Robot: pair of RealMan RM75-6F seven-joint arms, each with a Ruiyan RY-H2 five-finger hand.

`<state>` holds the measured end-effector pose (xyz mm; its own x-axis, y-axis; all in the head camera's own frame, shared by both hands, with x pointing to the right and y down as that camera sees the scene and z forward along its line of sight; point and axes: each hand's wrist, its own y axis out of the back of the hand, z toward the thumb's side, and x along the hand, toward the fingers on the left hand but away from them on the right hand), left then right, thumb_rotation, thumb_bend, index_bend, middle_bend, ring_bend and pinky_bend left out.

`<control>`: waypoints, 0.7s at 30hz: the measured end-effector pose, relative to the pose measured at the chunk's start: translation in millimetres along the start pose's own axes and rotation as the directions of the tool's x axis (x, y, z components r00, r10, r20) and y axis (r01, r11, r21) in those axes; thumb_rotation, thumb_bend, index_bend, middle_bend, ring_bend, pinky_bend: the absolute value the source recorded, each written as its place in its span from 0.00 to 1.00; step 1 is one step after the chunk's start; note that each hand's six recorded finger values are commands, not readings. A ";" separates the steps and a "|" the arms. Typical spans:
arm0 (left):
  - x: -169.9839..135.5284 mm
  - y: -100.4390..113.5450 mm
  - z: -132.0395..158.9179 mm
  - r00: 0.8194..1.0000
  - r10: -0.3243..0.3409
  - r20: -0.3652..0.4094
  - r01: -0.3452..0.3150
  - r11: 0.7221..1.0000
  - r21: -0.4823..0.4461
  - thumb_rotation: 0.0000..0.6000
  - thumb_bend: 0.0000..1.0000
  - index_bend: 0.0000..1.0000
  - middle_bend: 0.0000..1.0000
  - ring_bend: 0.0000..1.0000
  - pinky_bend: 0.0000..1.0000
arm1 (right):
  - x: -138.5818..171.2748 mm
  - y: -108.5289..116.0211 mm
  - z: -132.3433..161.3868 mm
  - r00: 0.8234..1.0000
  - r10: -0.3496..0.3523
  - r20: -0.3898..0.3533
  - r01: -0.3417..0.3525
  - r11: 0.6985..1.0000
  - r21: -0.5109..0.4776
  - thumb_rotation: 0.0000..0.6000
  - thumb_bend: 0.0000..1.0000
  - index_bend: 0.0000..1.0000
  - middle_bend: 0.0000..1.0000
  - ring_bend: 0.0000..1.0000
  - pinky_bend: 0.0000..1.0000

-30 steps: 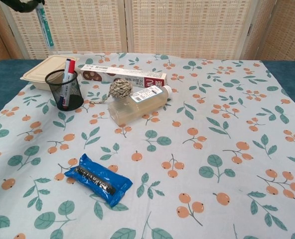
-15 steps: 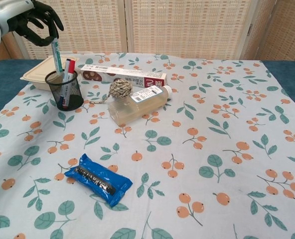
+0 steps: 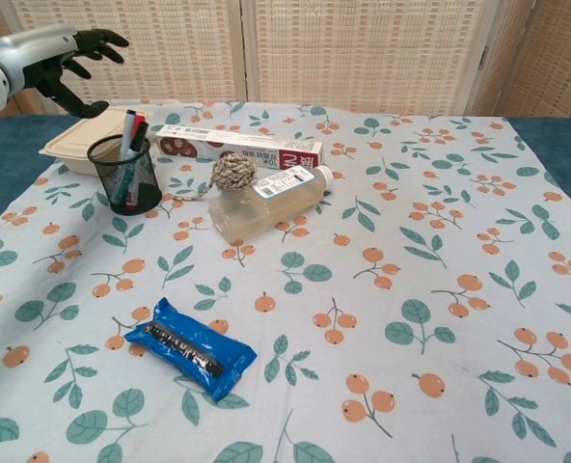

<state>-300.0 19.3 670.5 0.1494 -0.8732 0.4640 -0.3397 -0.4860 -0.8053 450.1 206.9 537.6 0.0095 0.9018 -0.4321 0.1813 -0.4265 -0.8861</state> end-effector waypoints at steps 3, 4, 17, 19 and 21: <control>-1.1 1.8 1.7 1.000 0.002 0.003 -0.002 1.000 0.011 1.00 0.42 0.00 0.00 0.00 0.10 | 0.6 0.9 0.1 1.000 -0.002 -0.002 0.002 1.000 -0.004 1.00 0.00 0.23 0.08 0.05 0.00; -2.1 3.0 2.6 1.000 0.005 0.006 -0.006 1.000 0.015 1.00 0.42 0.00 0.00 0.00 0.10 | 0.6 1.1 0.1 1.000 -0.002 -0.002 0.002 1.000 -0.005 1.00 0.00 0.23 0.08 0.05 0.00; -117.3 48.6 -18.0 0.986 0.159 0.050 -0.166 0.900 0.404 1.00 0.42 0.09 0.00 0.00 0.10 | 1.3 -3.1 8.7 0.999 0.020 -0.038 -0.021 1.000 -0.017 1.00 0.00 0.23 0.08 0.05 0.00; -154.2 48.5 -41.3 0.987 0.160 -0.012 -0.139 0.890 0.435 1.00 0.42 0.09 0.00 0.00 0.10 | 1.5 -5.8 11.9 0.998 0.032 -0.050 -0.033 0.999 -0.015 1.00 0.00 0.23 0.08 0.05 0.00; -189.1 47.2 -66.8 0.984 0.160 -0.078 -0.108 0.887 0.449 1.00 0.42 0.09 0.00 0.00 0.10 | 1.7 -8.4 15.1 0.997 0.042 -0.061 -0.042 0.999 -0.012 1.00 0.00 0.23 0.08 0.05 0.00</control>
<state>-406.3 164.0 569.4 0.0203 -0.9340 0.3567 0.0999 -0.3531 -0.9302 433.7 211.0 541.8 0.0766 0.8859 -0.4576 0.1922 -0.4635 -0.8650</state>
